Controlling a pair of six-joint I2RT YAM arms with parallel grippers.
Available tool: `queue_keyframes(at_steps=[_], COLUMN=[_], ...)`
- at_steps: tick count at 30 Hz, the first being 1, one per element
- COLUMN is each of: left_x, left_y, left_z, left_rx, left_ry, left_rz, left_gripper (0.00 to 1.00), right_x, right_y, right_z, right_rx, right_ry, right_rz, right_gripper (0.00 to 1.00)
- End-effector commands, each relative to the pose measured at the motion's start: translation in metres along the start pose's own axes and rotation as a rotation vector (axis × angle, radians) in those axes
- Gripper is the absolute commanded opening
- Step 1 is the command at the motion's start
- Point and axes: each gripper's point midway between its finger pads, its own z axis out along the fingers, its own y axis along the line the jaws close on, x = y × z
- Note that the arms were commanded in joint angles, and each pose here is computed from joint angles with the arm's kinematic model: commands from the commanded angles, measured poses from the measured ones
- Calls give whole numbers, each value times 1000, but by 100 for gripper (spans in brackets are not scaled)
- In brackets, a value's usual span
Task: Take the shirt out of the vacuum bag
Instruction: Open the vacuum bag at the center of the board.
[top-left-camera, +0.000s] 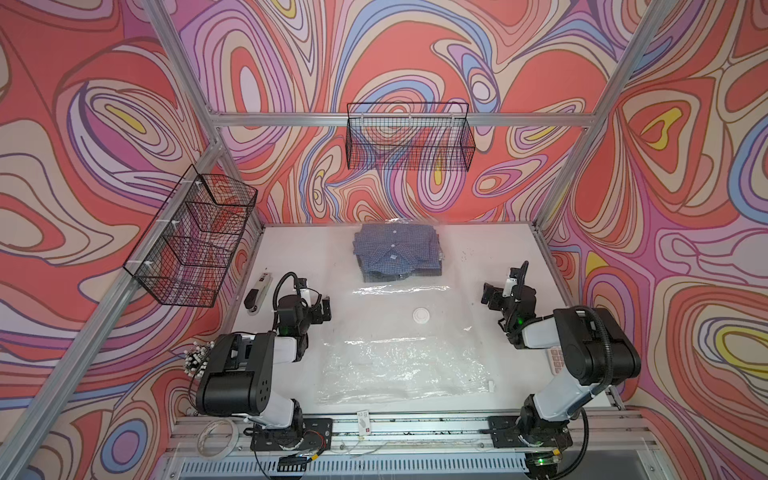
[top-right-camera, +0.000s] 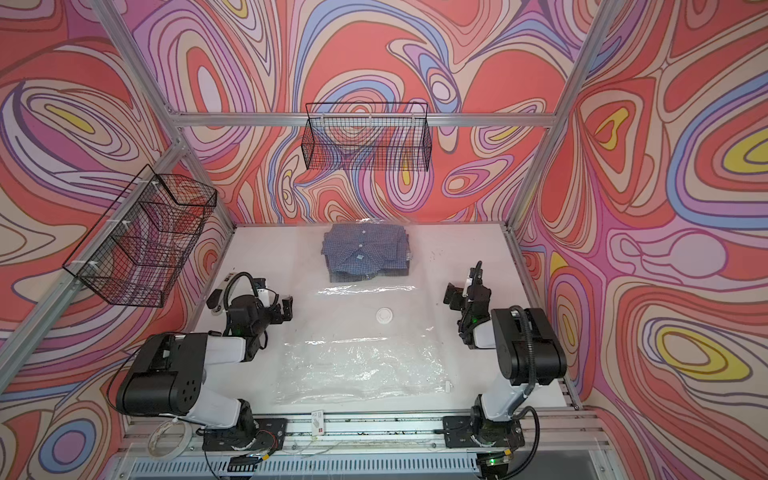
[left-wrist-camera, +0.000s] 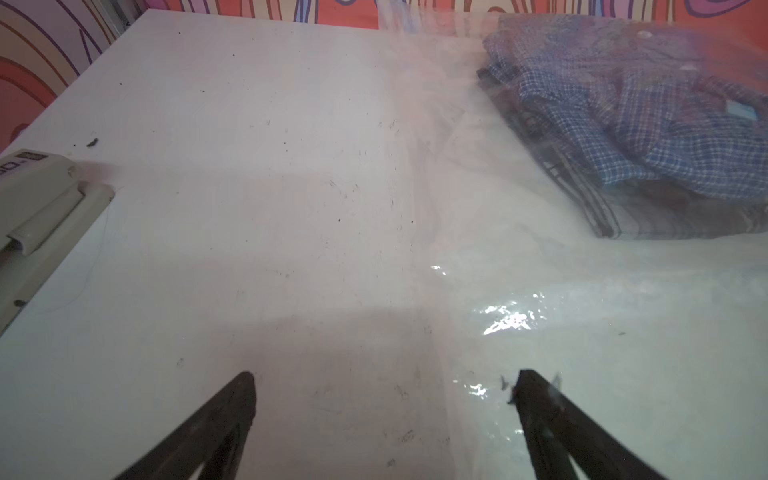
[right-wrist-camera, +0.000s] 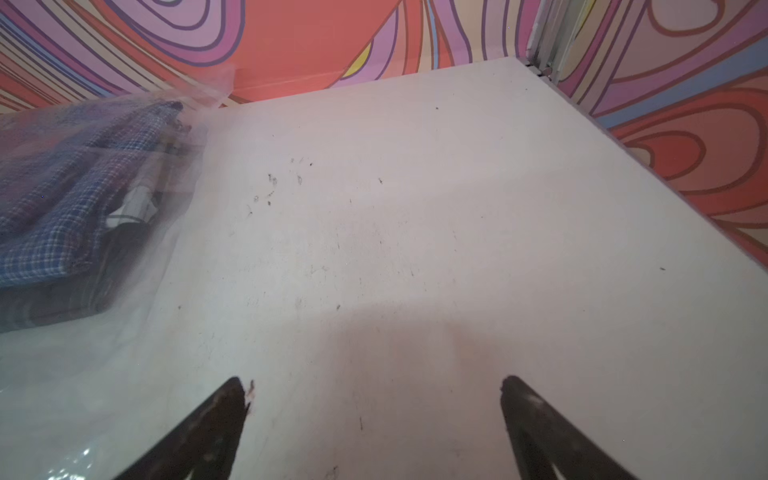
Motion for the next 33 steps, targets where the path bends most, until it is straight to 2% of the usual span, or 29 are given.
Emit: queue_keyframes(at_steps=[1,29,33], left_x=[-33,-33,-33], left_y=[-1,1,1], left_z=[4,6,5], left_rx=[19,6,6], left_ry=[-117,-109,-110], left_rz=[56,54,53], left_gripper=[100,100,91], right_x=[-28,-27,-28], right_y=[4,4,4], right_z=[5,6,6], right_rx=[6,3,3], right_ry=[-111,-103,-106], right_rz=[-60,-57,-57], right_gripper=[98,98,86])
